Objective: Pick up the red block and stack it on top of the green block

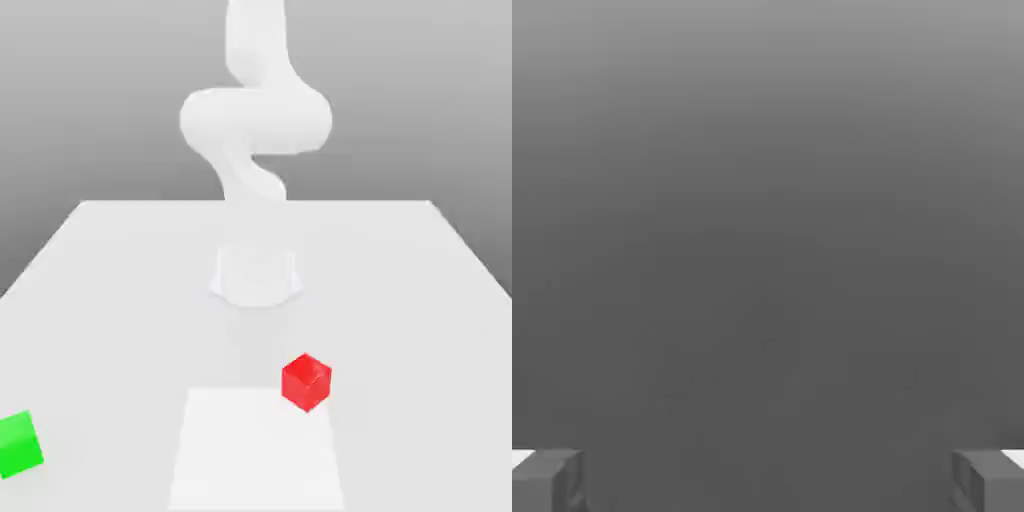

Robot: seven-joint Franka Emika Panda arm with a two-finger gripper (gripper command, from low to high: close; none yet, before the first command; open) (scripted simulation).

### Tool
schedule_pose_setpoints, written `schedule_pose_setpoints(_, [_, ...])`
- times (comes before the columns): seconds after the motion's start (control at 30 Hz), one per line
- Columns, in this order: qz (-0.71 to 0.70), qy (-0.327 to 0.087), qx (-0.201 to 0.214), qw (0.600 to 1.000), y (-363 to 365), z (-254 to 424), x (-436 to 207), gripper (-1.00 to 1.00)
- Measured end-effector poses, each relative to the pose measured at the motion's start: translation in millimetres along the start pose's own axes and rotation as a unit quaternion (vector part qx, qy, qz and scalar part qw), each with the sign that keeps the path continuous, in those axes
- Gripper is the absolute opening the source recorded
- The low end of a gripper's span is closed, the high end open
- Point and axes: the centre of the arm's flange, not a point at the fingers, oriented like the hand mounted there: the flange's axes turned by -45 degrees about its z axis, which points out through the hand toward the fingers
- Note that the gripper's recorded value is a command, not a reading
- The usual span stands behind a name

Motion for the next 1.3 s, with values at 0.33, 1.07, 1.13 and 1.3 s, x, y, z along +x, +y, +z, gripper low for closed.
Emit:
schedule_pose_setpoints(0.33, [-0.178,-0.177,0.057,0.966,-49.4,208.3,-139.3,0.0])
schedule_pose_setpoints(1.07, [-0.329,-0.326,0.14,0.875,-80.9,346.6,-374.6,-1.0])
schedule_pose_setpoints(1.13, [-0.329,-0.325,0.14,0.876,-80.7,336.9,-364.6,-1.0])
schedule_pose_setpoints(1.3, [-0.328,-0.326,0.14,0.876,-79.0,307.5,-340.6,-1.0])
